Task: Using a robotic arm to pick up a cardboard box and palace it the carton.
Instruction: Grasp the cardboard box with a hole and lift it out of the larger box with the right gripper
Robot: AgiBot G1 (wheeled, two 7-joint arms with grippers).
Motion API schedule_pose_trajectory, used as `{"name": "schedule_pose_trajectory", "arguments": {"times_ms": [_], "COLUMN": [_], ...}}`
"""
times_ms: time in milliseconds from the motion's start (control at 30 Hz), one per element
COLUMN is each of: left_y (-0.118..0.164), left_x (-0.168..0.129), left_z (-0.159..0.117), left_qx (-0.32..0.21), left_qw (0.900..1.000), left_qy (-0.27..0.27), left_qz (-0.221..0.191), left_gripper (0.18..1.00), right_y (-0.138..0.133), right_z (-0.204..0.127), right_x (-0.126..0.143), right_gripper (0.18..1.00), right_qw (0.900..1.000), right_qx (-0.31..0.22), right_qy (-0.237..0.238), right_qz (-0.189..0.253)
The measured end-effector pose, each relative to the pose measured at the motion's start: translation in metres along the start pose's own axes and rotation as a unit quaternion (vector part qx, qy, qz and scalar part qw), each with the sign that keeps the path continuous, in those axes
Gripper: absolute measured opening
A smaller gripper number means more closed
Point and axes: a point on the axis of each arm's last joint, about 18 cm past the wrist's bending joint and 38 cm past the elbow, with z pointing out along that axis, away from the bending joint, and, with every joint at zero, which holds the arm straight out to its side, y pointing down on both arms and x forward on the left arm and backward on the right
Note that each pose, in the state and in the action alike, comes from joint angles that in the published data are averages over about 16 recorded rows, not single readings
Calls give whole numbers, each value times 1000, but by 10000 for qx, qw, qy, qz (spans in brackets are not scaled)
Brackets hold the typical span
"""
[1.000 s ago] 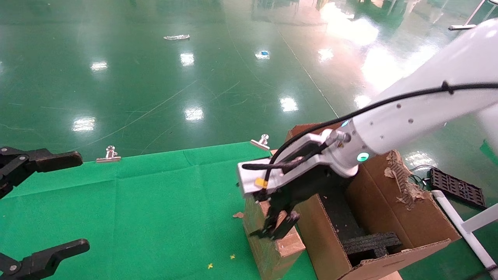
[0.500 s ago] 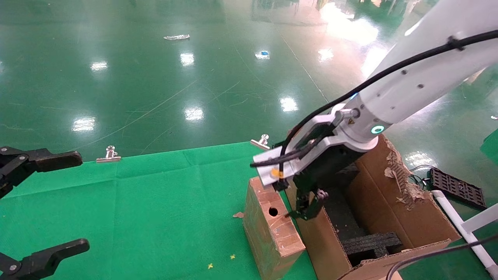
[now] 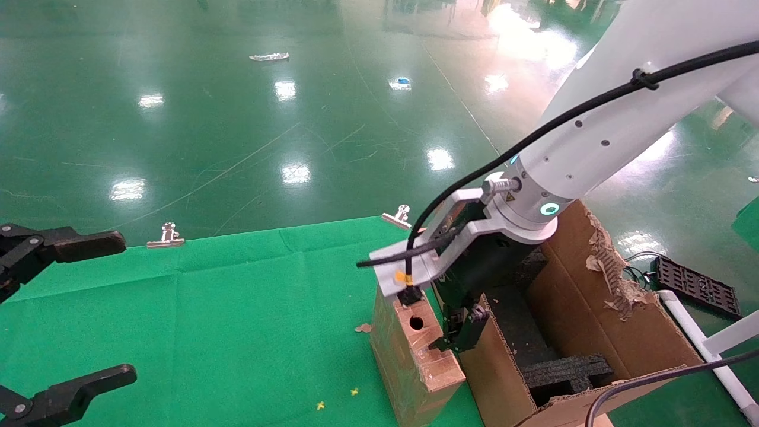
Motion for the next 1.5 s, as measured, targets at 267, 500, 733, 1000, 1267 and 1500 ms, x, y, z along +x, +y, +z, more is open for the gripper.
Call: {"name": "schedule_pose_trajectory", "arguments": {"times_ms": [267,500,733,1000,1267,1500], "left_y": [0,0,0,0,0,0], "left_x": [0,0,0,0,0,0], "left_z": [0,0,0,0,0,0], "left_qx": [0,0,0,0,0,0], "left_qw": [10000,10000,10000,10000,10000,10000], "left_qy": [0,0,0,0,0,0], "left_qz": [0,0,0,0,0,0], "left_gripper": [1001,1001,1001,1001,1001,997], "right_y": [6,14,17,14,12,14], "right_z": [0,7,20,37,49,54], "right_x": [3,6,7,5,3,-1], "right_gripper": [1000,1000,1000,1000,994,959], "right_qw": [9786,9358,9163,9141,9171,9181], "right_qx": [139,118,25,-78,-248,-359], "right_qy": [-282,-554,-650,-698,-629,-579], "right_qz": [2034,3480,3953,3993,3930,3904]}}
